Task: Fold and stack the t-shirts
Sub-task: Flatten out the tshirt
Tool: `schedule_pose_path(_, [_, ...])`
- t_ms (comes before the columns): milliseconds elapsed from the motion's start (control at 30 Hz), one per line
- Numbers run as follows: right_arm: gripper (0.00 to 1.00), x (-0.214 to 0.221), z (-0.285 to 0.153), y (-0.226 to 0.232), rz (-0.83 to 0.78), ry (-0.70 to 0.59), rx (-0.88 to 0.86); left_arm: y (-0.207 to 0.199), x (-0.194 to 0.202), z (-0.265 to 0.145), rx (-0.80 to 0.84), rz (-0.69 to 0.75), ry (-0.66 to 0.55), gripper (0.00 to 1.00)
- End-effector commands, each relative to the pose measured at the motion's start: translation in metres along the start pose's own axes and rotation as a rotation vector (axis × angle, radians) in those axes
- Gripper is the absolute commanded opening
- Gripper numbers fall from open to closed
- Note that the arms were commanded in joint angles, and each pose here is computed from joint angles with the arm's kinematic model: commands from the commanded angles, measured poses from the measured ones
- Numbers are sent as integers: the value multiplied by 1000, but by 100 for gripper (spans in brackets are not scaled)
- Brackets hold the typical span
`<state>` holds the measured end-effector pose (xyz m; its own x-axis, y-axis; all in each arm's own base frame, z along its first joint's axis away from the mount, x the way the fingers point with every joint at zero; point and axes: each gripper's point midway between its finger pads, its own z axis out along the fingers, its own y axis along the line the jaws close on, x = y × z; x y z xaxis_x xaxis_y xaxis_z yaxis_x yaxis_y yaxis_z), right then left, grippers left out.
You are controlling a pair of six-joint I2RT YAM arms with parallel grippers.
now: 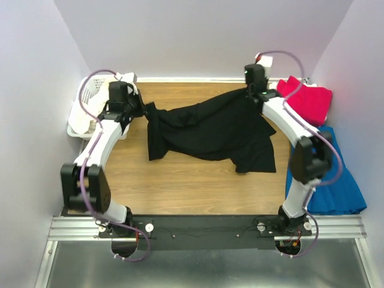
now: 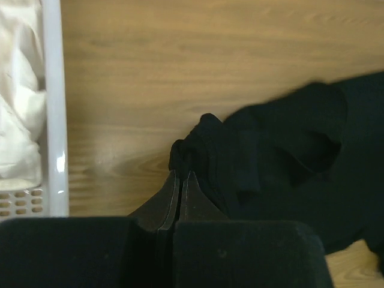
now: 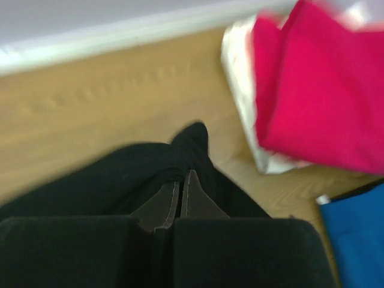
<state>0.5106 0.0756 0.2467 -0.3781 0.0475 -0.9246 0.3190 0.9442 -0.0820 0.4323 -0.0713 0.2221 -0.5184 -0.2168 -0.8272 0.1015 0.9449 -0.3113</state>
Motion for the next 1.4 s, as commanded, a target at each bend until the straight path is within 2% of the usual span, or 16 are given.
schedule_pose_path(0, [1, 42, 66, 22, 41, 83, -11, 28, 15, 55, -92, -32, 31, 0])
schedule_pose_path(200, [1, 51, 120, 17, 64, 113, -16, 62, 15, 114, -241, -91, 58, 0])
schedule_pose_path(233, [1, 47, 130, 12, 77, 106, -7, 60, -7, 118, -243, -79, 17, 0])
schedule_pose_path(267, [1, 48, 136, 9, 79, 109, -1, 65, -4, 128, -256, -76, 28, 0])
schedule_pose_path(433, [1, 37, 157, -1, 89, 91, 4, 63, -45, 144, -263, -66, -44, 0])
schedule_pose_path(667, [1, 46, 175, 4, 75, 105, -16, 70, -57, 166, -284, -50, -66, 0])
schedule_pose_path(700, [1, 46, 177, 4, 76, 104, -18, 72, -57, 166, -292, -33, -58, 7])
schedule_pose_path(767, [11, 48, 180, 6, 74, 108, -20, 77, -65, 169, -321, -22, -73, 30])
schedule_pose_path(800, [16, 46, 181, 6, 75, 104, -23, 79, -67, 168, -336, -8, -77, 61])
schedule_pose_path(833, [36, 46, 182, 5, 76, 105, -23, 83, -71, 165, -361, -5, -91, 69])
schedule_pose_path(867, [44, 44, 182, 5, 78, 102, -24, 83, -75, 163, -365, 4, -99, 74])
schedule_pose_path(900, [48, 43, 183, 4, 77, 102, -22, 84, -77, 161, -373, 10, -105, 91])
schedule_pose_path(967, [56, 38, 183, 3, 80, 91, -17, 84, -83, 154, -384, 13, -120, 93])
schedule_pose_path(1100, [59, 29, 181, -2, 86, 79, -11, 75, -82, 142, -353, 4, -116, 94])
schedule_pose_path(1200, [59, 25, 174, -3, 96, 80, -19, 59, -63, 132, -302, -7, -72, 94])
schedule_pose_path(1367, [60, 34, 160, -4, 110, 115, -36, 50, -3, 114, -290, -29, 42, 91])
